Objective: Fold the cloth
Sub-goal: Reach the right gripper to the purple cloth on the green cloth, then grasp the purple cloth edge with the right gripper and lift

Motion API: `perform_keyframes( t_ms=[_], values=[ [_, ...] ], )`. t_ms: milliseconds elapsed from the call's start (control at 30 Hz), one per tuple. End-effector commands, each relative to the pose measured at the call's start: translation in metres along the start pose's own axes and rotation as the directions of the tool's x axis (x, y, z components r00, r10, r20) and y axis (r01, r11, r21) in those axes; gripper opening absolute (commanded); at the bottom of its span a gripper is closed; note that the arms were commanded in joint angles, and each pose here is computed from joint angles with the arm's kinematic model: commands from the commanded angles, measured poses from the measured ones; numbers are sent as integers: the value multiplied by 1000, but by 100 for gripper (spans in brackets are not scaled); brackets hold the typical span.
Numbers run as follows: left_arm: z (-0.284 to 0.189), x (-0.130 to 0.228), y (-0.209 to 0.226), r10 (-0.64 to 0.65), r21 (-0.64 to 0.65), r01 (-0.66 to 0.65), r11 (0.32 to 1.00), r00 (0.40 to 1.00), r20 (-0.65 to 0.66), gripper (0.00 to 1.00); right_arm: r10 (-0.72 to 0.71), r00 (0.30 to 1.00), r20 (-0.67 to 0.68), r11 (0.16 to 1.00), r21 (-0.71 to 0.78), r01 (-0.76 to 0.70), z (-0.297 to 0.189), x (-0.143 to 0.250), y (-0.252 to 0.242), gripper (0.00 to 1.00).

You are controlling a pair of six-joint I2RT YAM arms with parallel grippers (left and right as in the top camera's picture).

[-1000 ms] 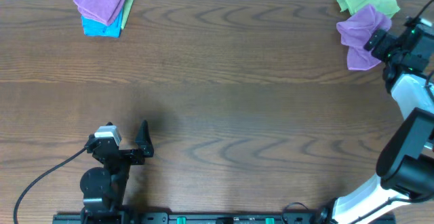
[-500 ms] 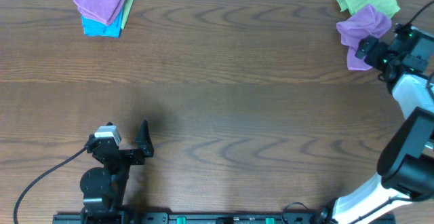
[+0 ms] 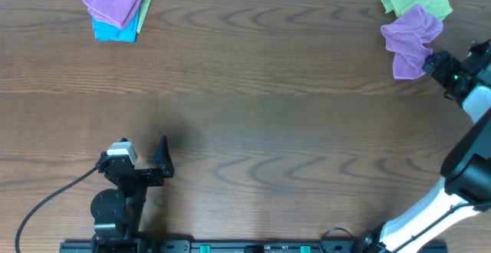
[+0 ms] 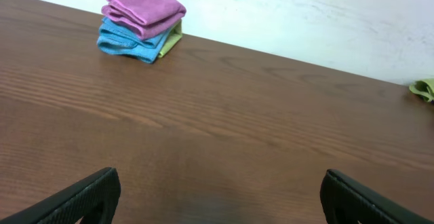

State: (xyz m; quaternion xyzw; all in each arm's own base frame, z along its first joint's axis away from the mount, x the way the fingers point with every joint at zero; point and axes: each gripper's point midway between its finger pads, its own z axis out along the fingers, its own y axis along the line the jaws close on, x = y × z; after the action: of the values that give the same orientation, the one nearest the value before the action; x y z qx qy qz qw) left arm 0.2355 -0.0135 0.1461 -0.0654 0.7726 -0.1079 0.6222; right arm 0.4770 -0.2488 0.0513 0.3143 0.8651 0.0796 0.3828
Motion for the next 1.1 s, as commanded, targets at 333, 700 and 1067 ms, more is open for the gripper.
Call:
perform_keyframes(
  t_ms=[333, 700, 1067],
  values=[
    [3, 13, 4, -2, -10, 2, 1000, 1000, -28, 96, 44, 997, -63, 997, -55, -48, 16, 12, 7, 92],
    [3, 13, 4, -2, -10, 2, 1000, 1000, -28, 96, 33, 996, -80, 996, -82, -39, 17, 18, 18, 73],
    [3, 13, 4, -2, -10, 2, 1000, 1000, -28, 95, 23, 996, -92, 995, -97, -32, 28, 26, 28, 66]
  ],
)
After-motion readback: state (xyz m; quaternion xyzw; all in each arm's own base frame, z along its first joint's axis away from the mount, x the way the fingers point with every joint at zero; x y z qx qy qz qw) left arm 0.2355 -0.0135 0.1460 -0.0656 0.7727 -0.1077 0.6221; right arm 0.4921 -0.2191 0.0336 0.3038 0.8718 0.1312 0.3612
